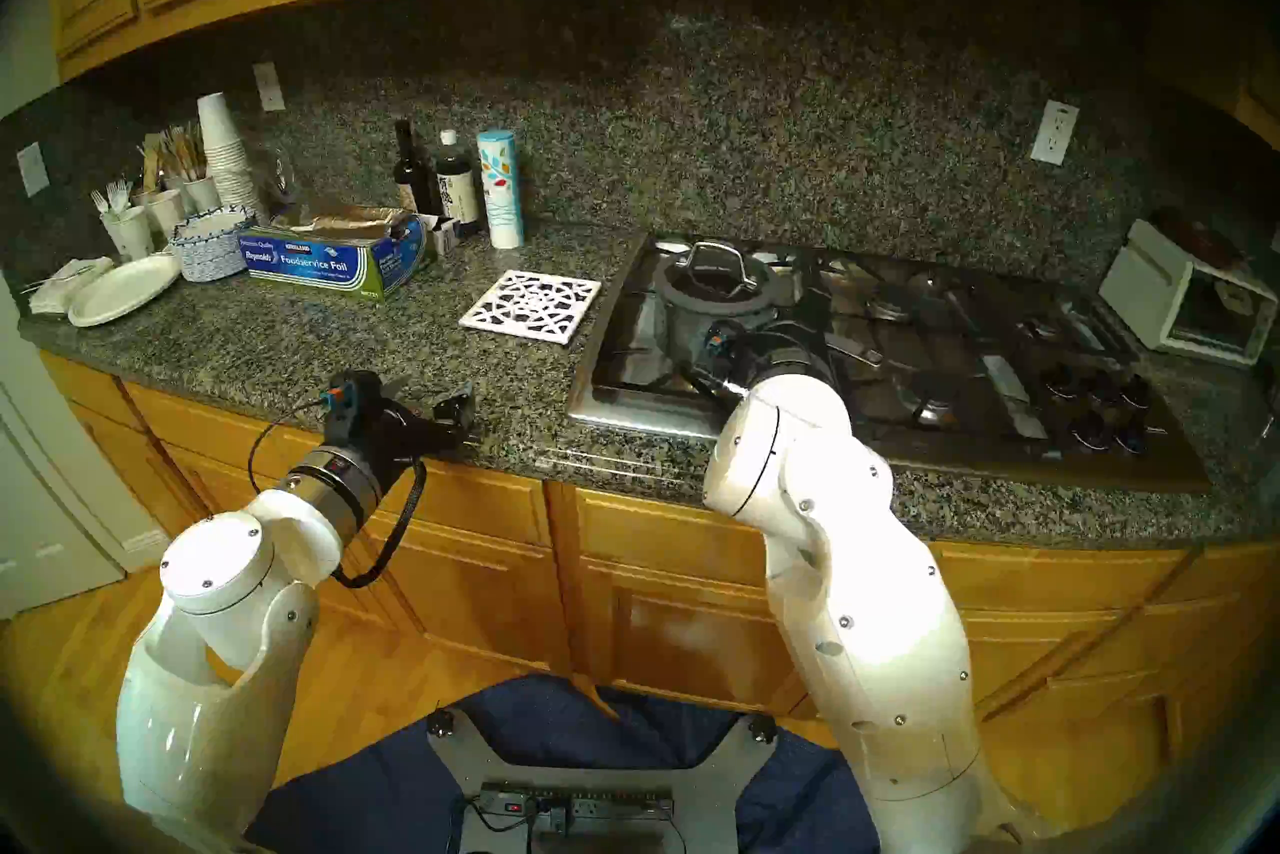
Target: Pick up the pot, put it on the stove, take off the pot lid
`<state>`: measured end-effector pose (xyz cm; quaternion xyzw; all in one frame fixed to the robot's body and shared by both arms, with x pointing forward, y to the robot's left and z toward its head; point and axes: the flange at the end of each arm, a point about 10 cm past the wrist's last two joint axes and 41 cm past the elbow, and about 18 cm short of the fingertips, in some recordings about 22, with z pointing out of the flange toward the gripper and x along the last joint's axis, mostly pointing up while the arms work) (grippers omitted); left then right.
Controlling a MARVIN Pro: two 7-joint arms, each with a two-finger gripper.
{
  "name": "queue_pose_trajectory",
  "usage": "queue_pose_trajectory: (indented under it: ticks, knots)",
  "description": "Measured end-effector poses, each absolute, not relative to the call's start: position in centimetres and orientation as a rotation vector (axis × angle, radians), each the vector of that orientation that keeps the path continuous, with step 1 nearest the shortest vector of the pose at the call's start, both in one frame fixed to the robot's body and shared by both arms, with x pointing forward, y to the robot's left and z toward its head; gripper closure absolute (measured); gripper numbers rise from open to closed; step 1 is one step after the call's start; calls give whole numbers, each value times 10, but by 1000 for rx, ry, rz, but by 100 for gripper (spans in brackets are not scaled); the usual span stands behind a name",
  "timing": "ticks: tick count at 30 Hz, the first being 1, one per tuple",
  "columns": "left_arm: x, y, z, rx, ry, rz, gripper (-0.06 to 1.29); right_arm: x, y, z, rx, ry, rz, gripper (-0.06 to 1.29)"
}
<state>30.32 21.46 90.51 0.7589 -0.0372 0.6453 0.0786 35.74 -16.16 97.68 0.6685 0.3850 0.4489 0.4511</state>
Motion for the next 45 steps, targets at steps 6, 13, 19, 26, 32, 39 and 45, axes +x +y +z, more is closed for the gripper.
queue_pose_trajectory:
  ticks: [6,13,19,26,32,39,45]
  knots:
    - [303,214,906,2270,-110,1934,0,347,-164,996,1596,883,1137,-1]
    - [303,214,907,2266,-106,1937,0,332,-159,1009,1549,848,1167,-1]
    - [303,214,908,2261,-101,1941,0,317,-154,1014,1520,830,1178,-1]
    - [303,213,910,2255,-96,1947,0,301,-148,1001,1517,842,1141,-1]
    - [302,213,912,2251,-92,1953,0,285,-142,979,1542,883,1087,-1]
    - [302,213,913,2249,-88,1958,0,268,-141,962,1522,914,1036,-1]
    - [302,212,913,2249,-85,1960,0,260,-147,955,1488,908,988,-1]
